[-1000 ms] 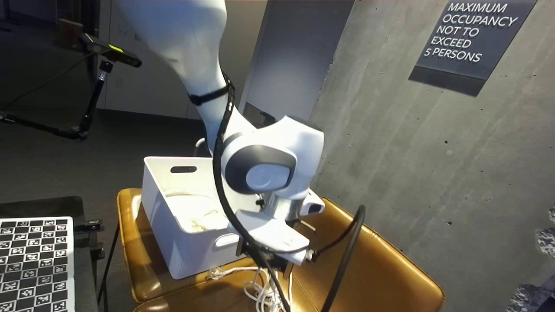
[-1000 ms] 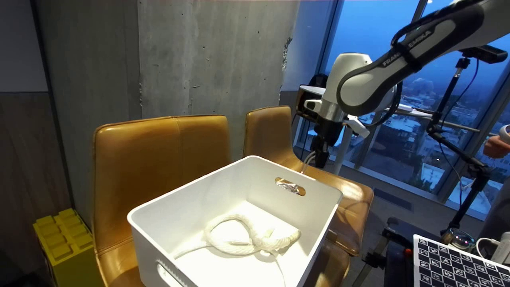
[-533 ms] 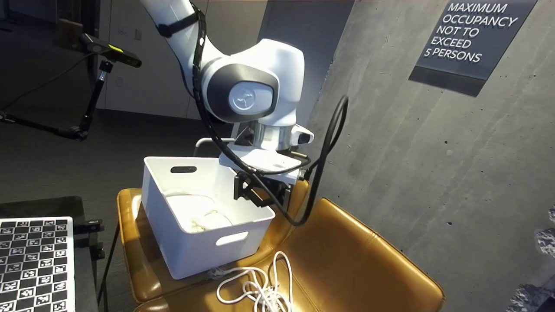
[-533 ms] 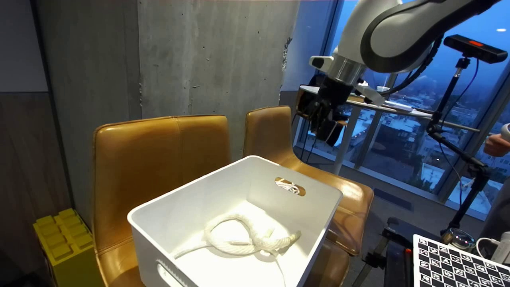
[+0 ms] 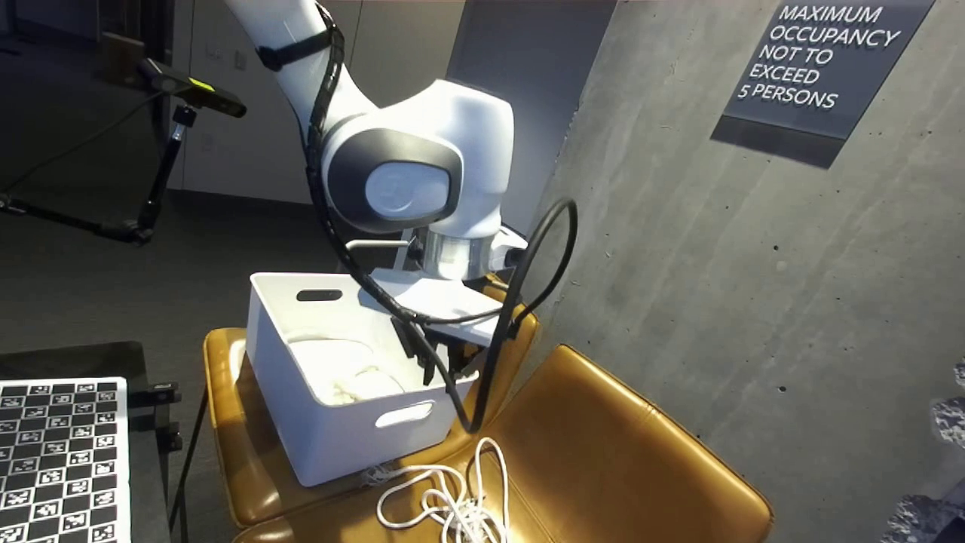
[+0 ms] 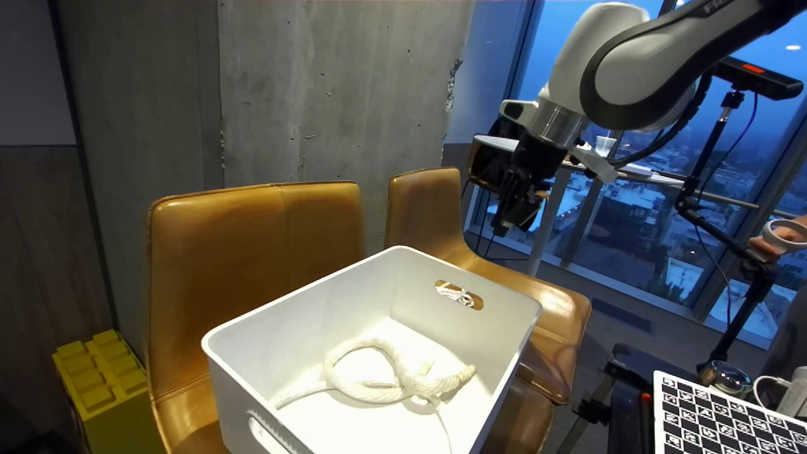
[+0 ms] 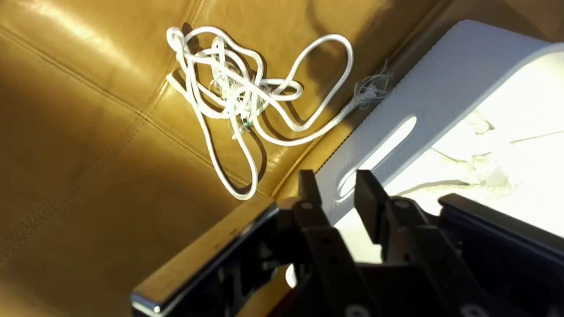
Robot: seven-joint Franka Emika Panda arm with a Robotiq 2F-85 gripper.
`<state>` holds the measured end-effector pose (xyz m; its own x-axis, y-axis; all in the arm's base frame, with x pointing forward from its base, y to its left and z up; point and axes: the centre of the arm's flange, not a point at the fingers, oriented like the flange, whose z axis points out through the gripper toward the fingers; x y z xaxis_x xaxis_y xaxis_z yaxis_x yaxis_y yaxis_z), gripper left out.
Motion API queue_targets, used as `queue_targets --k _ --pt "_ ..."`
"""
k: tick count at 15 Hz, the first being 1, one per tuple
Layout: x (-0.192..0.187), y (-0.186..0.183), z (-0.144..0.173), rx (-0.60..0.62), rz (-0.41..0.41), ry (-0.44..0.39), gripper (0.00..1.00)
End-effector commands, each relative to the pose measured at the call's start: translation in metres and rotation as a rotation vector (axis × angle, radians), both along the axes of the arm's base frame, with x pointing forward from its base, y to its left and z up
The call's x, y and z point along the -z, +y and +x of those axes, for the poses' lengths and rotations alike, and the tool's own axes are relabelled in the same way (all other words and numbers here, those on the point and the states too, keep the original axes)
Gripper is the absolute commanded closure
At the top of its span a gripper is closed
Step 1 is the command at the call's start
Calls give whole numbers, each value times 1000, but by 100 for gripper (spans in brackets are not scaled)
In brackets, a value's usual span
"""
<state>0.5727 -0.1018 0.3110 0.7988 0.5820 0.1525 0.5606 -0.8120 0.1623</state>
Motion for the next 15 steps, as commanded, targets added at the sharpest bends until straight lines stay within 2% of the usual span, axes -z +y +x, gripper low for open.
queue_targets --k 1,6,11,15 --pt "43 -41 3 50 35 3 38" --pt "107 -83 9 158 76 33 2" --pt "158 -85 27 280 156 -16 0" --pt "198 -80 37 348 176 -10 0"
